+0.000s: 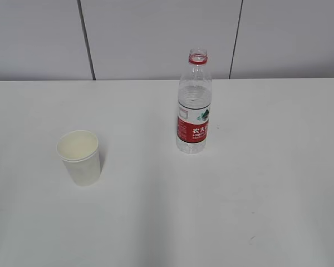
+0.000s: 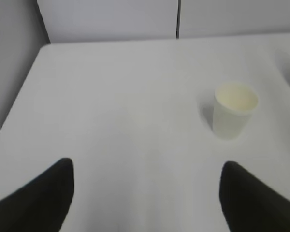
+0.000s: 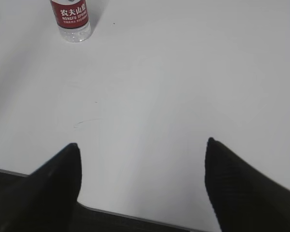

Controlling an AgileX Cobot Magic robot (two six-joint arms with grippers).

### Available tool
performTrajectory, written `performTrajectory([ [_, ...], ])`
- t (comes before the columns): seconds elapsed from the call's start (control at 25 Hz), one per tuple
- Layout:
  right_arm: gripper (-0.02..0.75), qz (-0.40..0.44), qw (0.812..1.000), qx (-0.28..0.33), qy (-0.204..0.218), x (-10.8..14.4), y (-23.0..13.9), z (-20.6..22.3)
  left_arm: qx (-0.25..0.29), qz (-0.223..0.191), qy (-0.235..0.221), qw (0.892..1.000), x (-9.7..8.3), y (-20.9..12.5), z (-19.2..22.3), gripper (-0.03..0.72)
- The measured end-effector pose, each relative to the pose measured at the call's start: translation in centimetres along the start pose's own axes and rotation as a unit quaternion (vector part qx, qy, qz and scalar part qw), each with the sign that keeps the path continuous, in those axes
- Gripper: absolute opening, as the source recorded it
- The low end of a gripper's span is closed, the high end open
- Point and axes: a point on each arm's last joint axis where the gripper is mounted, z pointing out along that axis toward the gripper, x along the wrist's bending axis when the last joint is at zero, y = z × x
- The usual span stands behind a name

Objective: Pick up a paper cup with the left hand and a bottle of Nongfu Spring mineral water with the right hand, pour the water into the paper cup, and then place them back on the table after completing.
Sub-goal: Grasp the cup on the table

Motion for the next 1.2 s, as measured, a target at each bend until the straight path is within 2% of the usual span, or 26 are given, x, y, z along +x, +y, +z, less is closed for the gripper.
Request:
performTrajectory([
  [0.2, 0.587, 0.000, 1.000, 0.000, -0.001, 0.0, 0.0, 0.0, -0.115, -0.010, -0.019, 0.993, -0.3, 2.0, 0.0, 0.563],
  [0.36, 0.587, 0.000, 1.000, 0.000, -0.001, 0.0, 0.0, 0.0, -0.169, -0.014, -0.025, 0.985, -0.5, 2.2, 0.9, 0.563],
  [0.72, 0.587, 0.001, 1.000, 0.000, -0.001, 0.0, 0.0, 0.0, -0.163, -0.017, -0.029, 0.986, -0.7, 1.3, 4.3, 0.563],
  [1.2, 0.587, 0.001, 1.000, 0.000, -0.001, 0.0, 0.0, 0.0, -0.151, -0.015, -0.031, 0.988, -1.0, 3.5, 8.9, 0.563],
])
